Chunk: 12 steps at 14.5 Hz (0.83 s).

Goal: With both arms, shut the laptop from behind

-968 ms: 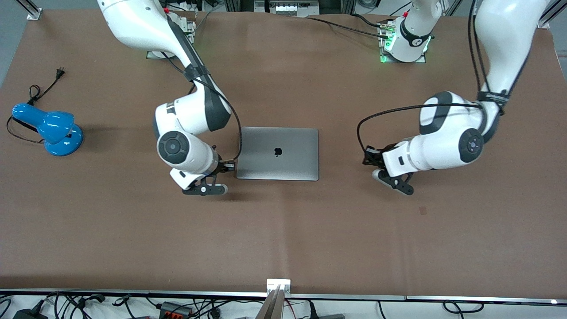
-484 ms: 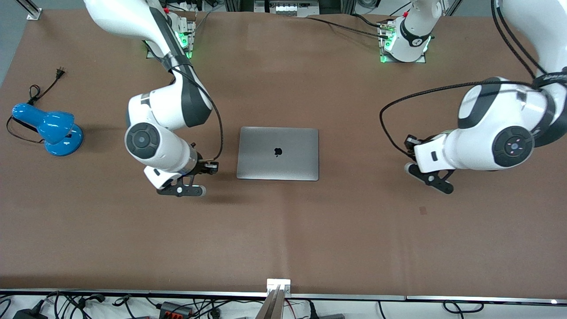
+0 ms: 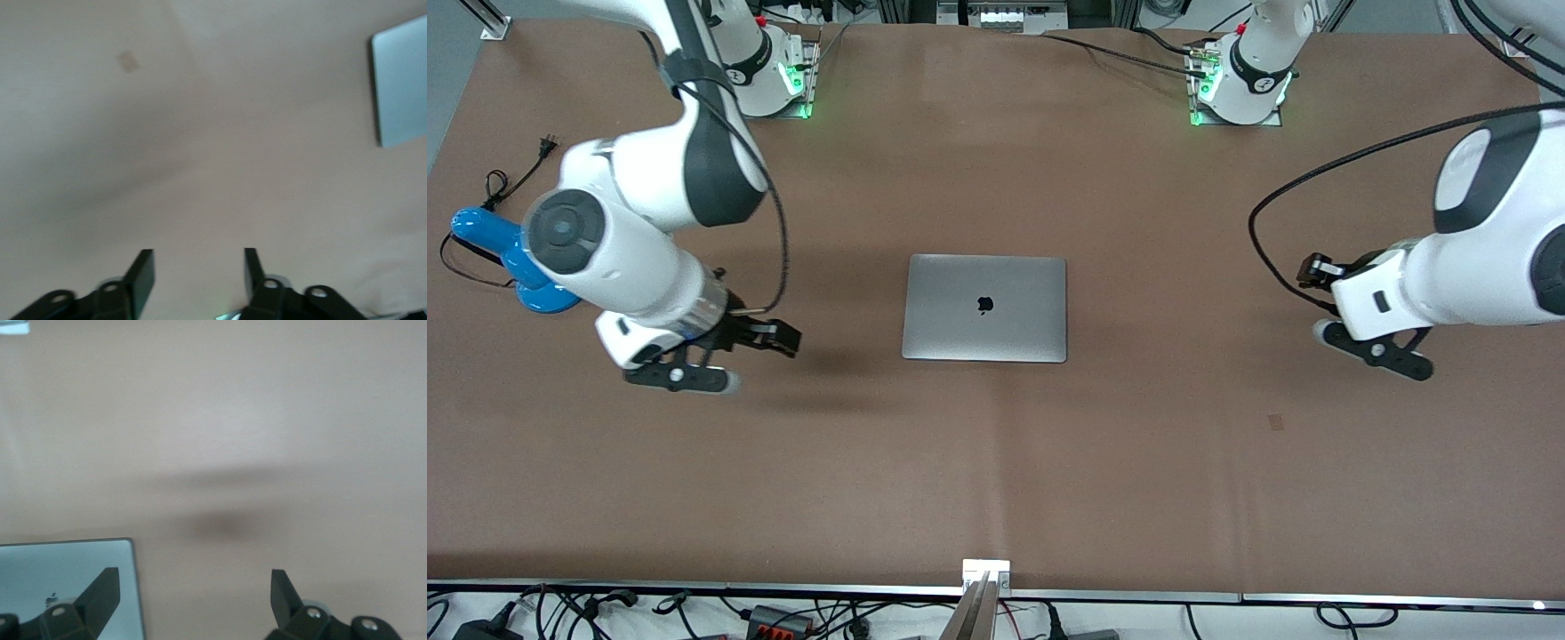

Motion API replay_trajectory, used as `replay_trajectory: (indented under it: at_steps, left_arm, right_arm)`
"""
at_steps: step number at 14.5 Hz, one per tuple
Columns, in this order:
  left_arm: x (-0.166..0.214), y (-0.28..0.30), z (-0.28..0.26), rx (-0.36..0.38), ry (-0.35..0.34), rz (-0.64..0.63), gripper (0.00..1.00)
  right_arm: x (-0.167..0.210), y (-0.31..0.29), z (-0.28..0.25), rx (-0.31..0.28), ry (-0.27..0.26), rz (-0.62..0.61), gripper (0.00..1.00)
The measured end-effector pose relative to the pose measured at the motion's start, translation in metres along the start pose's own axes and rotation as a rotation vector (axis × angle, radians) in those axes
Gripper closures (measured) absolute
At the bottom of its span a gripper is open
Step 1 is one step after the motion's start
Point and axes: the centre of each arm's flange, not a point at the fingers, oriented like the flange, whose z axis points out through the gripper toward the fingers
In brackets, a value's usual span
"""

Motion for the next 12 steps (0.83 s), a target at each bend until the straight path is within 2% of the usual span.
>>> replay_trajectory:
  at_steps: [3,4,8,12]
  left_arm:
    - [-0.014,0.011,-0.023,0.051,0.017,-0.007,0.04]
    - [-0.019,0.016,-0.028,0.058,0.015,-0.009,0.00]
    - [-0.031,0.024,-0.045,0.077,0.033,-0.063,0.00]
    - [-0.037,0.015,-0.056,0.082,0.059,-0.182,0.00]
  right_arm:
    - [0.003,0.035,-0.030,-0.001,0.014,0.011,0.00]
    - [0.003,0.045,-0.037,-0.003,0.008,0.013,0.00]
    - [0.009,0.087,-0.053,-0.016,0.019,0.056,0.00]
    - [0.017,0.116,-0.090,0.041,0.055,0.086,0.00]
